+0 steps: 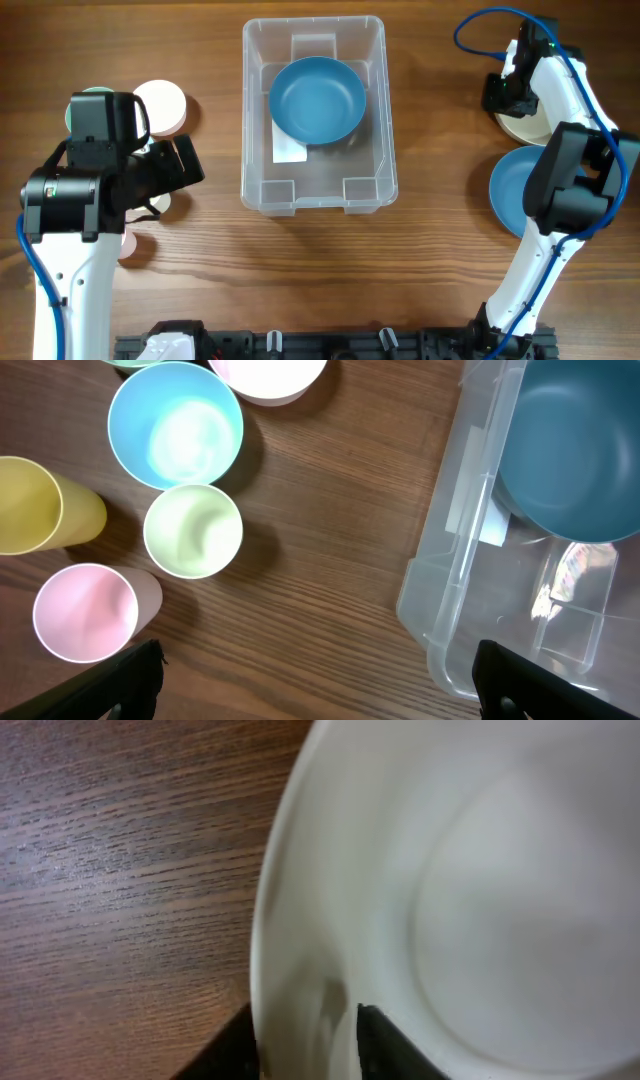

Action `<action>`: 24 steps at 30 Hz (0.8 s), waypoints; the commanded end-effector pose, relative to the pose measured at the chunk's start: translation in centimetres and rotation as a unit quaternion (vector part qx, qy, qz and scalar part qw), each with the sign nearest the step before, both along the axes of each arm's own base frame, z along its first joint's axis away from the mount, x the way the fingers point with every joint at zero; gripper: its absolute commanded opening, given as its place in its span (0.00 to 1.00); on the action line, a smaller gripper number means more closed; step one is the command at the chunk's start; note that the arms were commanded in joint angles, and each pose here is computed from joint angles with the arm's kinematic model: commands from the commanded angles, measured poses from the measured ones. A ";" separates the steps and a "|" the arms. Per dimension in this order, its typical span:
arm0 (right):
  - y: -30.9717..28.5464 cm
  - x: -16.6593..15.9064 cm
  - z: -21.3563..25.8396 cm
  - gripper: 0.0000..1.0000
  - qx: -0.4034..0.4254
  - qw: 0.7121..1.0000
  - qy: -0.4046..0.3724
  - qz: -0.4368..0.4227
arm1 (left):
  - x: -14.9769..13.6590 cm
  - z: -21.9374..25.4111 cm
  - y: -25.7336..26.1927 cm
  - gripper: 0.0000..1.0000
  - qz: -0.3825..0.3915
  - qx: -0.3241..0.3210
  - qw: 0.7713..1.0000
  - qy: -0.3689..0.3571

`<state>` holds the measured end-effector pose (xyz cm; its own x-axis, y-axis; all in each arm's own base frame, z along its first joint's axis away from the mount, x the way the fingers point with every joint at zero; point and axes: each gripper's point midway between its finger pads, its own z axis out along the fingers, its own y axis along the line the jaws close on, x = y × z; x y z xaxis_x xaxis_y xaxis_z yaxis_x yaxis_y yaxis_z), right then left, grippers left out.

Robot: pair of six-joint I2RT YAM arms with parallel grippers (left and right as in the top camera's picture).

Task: Pack container
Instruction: 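Release the bowl and move the right gripper to the cream bowl rim, then carry the cream bowl with the right gripper into the bin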

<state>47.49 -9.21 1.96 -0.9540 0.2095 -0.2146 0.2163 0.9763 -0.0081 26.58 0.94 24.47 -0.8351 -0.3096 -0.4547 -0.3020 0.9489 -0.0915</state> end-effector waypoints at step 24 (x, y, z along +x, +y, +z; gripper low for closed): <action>1.1 4.5 5.3 0.04 -0.016 0.994 -0.096 0.047 | 0.3 0.6 0.3 1.00 0.001 0.009 1.000 -0.010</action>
<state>50.08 -10.18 3.48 -0.9324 0.1722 -0.3178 0.1959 0.9796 -0.0440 26.58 0.94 24.47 -0.8351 -0.3096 -0.4547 -0.3020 0.9489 -0.0915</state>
